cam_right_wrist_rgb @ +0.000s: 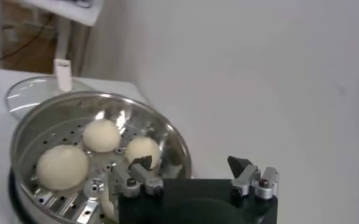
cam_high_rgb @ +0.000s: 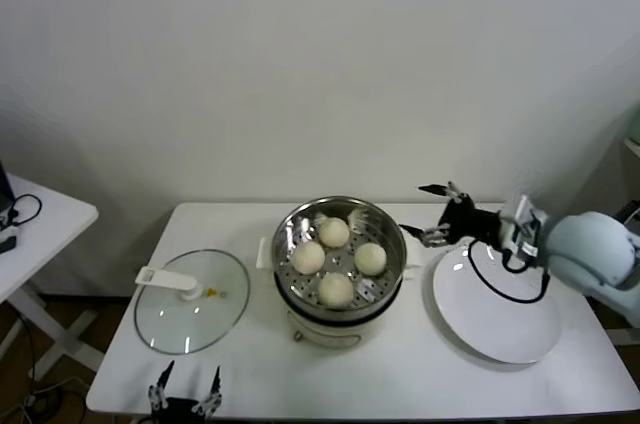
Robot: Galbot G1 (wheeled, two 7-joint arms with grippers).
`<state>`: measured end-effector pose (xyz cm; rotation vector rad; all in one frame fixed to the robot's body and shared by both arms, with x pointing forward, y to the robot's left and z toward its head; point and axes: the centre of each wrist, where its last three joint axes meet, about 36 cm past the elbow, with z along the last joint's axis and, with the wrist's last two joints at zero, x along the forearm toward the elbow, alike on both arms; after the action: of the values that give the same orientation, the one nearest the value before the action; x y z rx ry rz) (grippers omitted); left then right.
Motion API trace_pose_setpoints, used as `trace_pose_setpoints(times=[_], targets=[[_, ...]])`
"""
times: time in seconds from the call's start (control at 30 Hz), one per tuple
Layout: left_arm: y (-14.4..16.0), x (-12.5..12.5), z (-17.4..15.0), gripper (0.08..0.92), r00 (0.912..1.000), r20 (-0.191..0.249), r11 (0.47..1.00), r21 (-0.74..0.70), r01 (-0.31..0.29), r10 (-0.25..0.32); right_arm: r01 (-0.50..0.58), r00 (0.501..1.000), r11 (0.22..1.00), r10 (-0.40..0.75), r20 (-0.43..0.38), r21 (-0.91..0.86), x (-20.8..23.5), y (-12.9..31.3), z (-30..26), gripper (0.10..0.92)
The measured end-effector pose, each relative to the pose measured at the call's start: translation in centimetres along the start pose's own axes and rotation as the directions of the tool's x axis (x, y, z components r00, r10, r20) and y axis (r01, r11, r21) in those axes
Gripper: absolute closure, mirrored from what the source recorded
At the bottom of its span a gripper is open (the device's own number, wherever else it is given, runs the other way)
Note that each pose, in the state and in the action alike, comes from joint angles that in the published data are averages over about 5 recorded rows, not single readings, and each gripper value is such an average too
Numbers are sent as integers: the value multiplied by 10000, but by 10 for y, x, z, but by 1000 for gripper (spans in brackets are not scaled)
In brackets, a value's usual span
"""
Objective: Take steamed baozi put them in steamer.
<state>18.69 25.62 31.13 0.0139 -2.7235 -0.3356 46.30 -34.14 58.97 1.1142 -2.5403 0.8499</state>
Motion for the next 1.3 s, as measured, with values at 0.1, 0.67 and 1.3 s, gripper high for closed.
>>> trace_pose_setpoints(times=[0.1,0.67,1.3], targets=[[0,0,0,177,10000,2,10000,-1,-3,3,-399,9975,9990,411,581,-213,-1,12,5,200],[-1,-4,4,177,10000,-50,10000,76,19,-18,-1898,9041,9076,3103,2939,-3745,3,142,117,200],[-3,-8,4,177,10000,76,9998,214,20,-22,-3686,7509,6209,6375,1721,-6918,48,303,209,200]])
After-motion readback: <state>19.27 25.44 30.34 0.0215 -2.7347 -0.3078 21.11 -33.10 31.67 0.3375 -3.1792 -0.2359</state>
